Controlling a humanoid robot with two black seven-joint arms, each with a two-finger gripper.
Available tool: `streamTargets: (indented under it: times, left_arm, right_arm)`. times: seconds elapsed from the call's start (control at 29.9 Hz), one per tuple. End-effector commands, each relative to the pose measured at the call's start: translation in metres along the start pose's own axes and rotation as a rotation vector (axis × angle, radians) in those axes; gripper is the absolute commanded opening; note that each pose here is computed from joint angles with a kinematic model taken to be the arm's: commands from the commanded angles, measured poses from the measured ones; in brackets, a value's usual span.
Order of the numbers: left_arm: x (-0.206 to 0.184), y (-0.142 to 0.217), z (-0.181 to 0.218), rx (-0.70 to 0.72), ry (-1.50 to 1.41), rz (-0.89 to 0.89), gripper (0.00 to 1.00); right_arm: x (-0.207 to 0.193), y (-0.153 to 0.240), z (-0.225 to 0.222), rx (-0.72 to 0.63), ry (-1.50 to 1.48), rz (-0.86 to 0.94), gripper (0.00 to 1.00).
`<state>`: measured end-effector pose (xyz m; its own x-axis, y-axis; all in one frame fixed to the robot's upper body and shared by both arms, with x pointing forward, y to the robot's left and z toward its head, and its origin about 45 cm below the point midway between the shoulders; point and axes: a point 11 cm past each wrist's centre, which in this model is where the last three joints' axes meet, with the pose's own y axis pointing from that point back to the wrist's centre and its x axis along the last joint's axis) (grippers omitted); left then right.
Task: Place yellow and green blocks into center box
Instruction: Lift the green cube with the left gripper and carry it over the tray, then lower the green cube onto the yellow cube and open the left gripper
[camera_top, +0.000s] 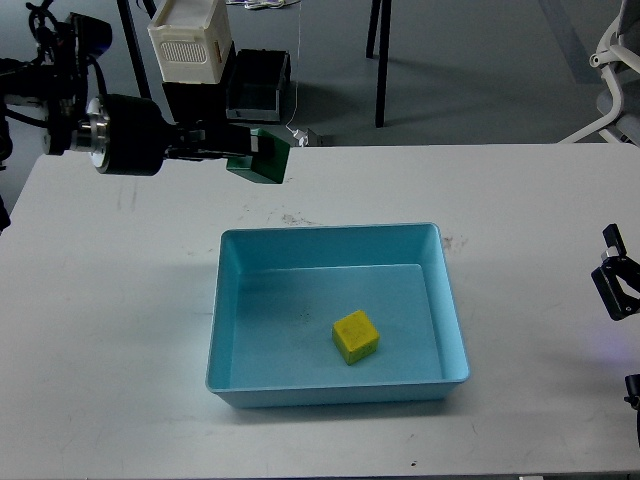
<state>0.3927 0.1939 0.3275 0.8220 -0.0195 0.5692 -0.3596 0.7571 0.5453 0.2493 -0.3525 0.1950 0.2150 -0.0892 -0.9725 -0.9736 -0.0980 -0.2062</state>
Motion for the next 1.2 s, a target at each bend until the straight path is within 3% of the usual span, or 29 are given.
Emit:
streamTargets:
  times: [0.0,0.2,0.47,0.7,0.8,0.87,0.9,1.0,1.17]
  left_arm:
    - [-0.021,-0.053,0.016,-0.029,-0.03,-0.119,0.01]
    - [-0.062,-0.096,0.025,-0.016,-0.099,-0.282,0.01]
    - [-0.092,-0.107,0.006,0.06,-0.211,-0.403,0.02]
    - [-0.106,-0.116,0.004,0.071,-0.22,-0.445,0.14]
    - [-0.109,-0.122,0.001,0.085,-0.226,-0.458,0.26]
    - [-0.108,-0.122,0.0,0.086,-0.224,-0.453,0.55]
    - [-0.108,-0.123,0.0,0.082,-0.22,-0.453,0.61]
    - [-0.106,-0.123,0.002,0.074,-0.215,-0.447,0.74]
    - [-0.104,-0.122,0.007,0.031,-0.203,-0.443,0.81]
  right_arm:
    - [0.0,0.0,-0.004,0.013,0.003,0.0,1.0]
    - [0.007,0.003,-0.007,0.023,-0.001,0.021,1.0]
    - [0.011,0.004,-0.004,0.016,-0.006,0.032,1.0]
    - [0.011,0.003,-0.002,0.01,-0.009,0.033,1.0]
    - [0.012,0.004,-0.003,0.013,-0.008,0.034,1.0]
    - [0.011,0.004,-0.005,0.018,-0.005,0.032,1.0]
    - [0.011,0.004,-0.005,0.019,-0.004,0.031,1.0]
    - [0.011,0.005,-0.006,0.022,-0.003,0.031,1.0]
    - [0.011,0.004,-0.005,0.018,-0.005,0.03,1.0]
